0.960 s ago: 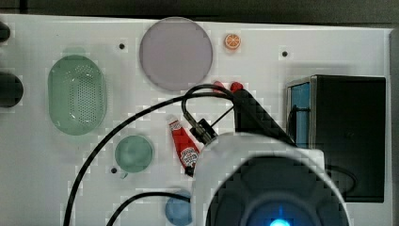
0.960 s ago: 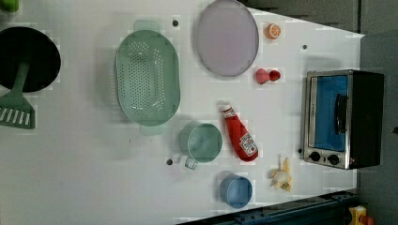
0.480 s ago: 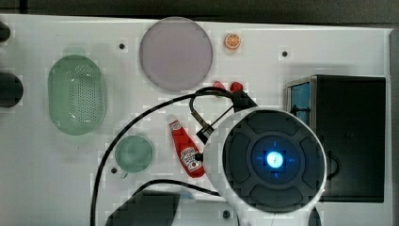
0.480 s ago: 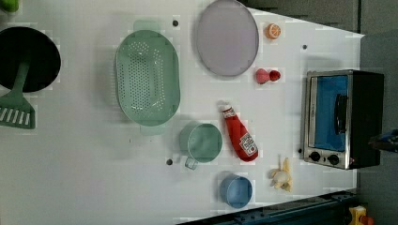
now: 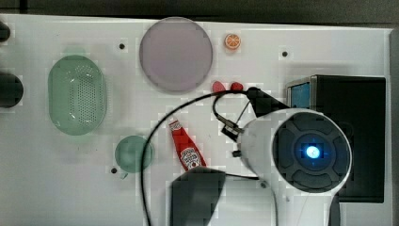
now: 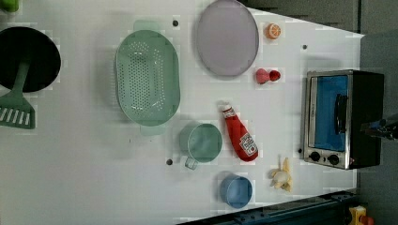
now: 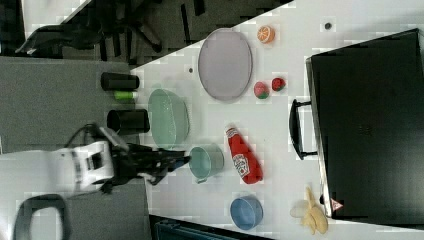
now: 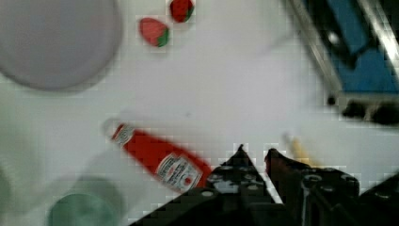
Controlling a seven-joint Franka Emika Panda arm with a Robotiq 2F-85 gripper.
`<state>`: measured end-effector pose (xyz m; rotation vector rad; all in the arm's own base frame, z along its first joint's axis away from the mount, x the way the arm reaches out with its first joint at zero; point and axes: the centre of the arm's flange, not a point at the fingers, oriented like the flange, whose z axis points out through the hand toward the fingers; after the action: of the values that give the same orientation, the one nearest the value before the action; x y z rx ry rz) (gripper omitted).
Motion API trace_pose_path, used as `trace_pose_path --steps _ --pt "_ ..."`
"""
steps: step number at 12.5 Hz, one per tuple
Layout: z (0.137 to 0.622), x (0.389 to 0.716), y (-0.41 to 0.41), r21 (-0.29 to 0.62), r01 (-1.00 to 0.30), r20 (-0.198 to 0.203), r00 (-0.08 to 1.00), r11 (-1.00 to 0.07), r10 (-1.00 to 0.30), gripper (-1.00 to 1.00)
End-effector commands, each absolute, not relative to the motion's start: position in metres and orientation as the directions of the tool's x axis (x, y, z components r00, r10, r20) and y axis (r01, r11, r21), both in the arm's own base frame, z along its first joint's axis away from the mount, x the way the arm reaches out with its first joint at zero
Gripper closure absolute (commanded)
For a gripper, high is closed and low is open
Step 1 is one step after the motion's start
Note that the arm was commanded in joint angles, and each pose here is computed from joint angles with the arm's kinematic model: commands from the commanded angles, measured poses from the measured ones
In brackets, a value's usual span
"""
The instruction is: Flap open oven.
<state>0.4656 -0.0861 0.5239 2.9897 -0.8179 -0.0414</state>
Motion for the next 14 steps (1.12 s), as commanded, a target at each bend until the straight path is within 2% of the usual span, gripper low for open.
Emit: trace_pose_path --steps 1,3,6,12,14 --pt "0.48 0.464 -0.145 0.075 -0.308 -0.009 0.951 -0.948 -0.31 0.65" --pt "0.461 0.466 -0.171 0.072 -0.231 0.029 0.973 -0.97 -0.229 0.65" --pt "0.435 0.469 -0.208 0.104 -0.162 0.054 0.986 -0.981 -0.157 0.65" --pt "0.378 0.478 -0.251 0.147 -0.191 0.072 0.981 -0.971 -0.182 0.65" --pt "0.361 0.48 -0.257 0.159 -0.174 0.062 0.984 -0.972 -0.166 0.65"
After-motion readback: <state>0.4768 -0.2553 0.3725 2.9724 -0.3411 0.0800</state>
